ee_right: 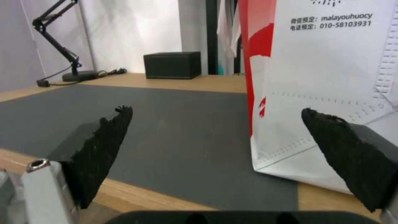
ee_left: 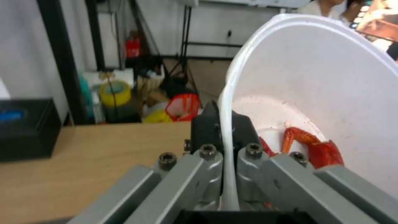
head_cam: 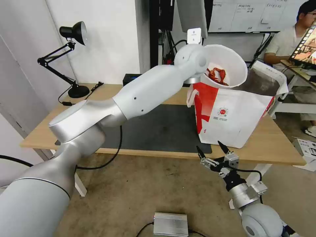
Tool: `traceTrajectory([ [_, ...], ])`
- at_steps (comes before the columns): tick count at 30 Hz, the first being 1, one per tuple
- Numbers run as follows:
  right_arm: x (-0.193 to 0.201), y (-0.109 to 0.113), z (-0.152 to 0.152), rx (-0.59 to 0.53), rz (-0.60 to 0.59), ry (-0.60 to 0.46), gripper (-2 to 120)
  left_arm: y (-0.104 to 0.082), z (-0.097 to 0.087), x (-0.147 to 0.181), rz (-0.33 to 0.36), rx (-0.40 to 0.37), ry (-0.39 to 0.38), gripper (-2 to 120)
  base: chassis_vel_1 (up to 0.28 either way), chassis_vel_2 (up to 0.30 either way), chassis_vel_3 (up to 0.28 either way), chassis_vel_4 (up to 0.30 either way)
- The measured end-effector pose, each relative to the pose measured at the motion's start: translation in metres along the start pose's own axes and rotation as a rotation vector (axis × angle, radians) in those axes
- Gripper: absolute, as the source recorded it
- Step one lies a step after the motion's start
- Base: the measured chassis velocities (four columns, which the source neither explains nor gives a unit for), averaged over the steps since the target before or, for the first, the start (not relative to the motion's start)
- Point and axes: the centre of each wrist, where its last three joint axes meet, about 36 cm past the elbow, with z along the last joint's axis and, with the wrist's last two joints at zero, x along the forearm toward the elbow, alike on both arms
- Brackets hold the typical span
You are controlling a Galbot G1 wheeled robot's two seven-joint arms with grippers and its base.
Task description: Pick up the trash from the table and place it into the takeout bag.
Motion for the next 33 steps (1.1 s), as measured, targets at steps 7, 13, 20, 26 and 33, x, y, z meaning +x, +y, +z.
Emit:
traceTrajectory([
  [7,0.0,0.0,0.0,0.0,0.0,0.0,100,0.004,0.019,0.008,0.071,-0.1,-0.057,0,0.0,0.0,0.0,0.0],
  [13,0.0,0.0,0.0,0.0,0.0,0.0,100,0.004,0.028,0.014,0.127,-0.149,-0.065,0,0.0,0.0,0.0,0.0],
  [20,0.0,0.0,0.0,0.0,0.0,0.0,100,0.006,0.029,0.02,0.221,-0.209,-0.014,0,0.0,0.0,0.0,0.0],
  [26,0.0,0.0,0.0,0.0,0.0,0.0,100,0.006,0.029,0.022,0.248,-0.226,0.022,0,0.0,0.0,0.0,0.0],
  [33,0.0,0.0,0.0,0.0,0.0,0.0,100,0.006,0.027,0.026,0.271,-0.243,0.088,17,0.0,0.0,0.0,0.0],
])
